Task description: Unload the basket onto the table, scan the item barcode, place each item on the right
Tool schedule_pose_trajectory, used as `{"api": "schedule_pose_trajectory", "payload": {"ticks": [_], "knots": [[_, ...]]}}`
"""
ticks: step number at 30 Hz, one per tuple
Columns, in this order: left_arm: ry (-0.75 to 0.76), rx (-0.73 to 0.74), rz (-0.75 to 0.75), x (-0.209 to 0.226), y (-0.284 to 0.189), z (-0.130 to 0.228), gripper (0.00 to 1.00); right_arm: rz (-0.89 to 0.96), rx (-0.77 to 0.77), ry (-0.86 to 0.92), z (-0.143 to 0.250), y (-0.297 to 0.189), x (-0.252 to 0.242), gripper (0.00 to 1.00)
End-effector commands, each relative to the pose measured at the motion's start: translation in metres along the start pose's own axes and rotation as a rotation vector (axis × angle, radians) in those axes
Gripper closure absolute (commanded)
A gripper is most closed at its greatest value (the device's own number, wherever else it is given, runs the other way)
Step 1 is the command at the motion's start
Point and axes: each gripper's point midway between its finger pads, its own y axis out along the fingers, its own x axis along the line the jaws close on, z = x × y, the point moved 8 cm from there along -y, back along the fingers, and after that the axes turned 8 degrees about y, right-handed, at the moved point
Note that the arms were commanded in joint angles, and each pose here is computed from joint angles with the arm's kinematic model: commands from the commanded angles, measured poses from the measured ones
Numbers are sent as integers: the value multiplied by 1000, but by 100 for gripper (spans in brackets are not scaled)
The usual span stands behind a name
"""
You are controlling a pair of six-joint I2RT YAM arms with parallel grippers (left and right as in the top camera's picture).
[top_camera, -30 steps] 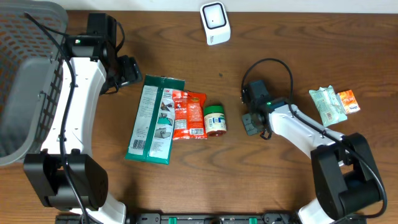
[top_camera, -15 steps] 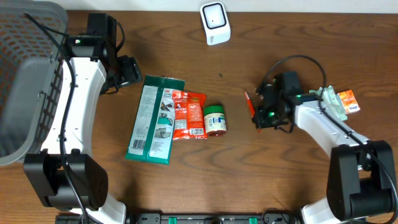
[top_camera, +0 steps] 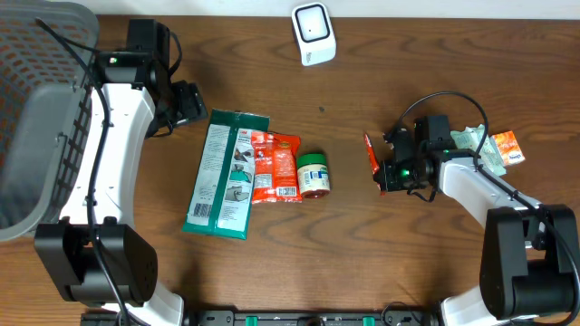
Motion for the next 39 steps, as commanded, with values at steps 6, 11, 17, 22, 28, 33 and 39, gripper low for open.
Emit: {"api": "schedule_pose_trajectory", "payload": {"ticks": [6, 11, 17, 22, 28, 33, 39], "knots": [[9, -19, -5, 1, -6, -1, 16, 28, -26, 10, -1, -6, -10, 73], [8, -19, -5, 1, -6, -1, 16, 74, -34, 10, -2, -6, -14, 65], [8, -19, -5, 1, -6, -1, 16, 177, -51, 11, -4, -7, -23, 62], [8, -19, -5, 1, -6, -1, 16, 172, -66, 26, -15, -15, -18, 61], [8, -19, -5, 1, -6, -1, 16, 167, -23, 1, -23, -26, 3, 60], [8, -19, -5, 1, -6, -1, 16, 255, -9, -61, -16, -18, 12, 60], [8, -19, -5, 1, -6, -1, 16, 399, -8, -124, -4, -8, 12, 57]]}}
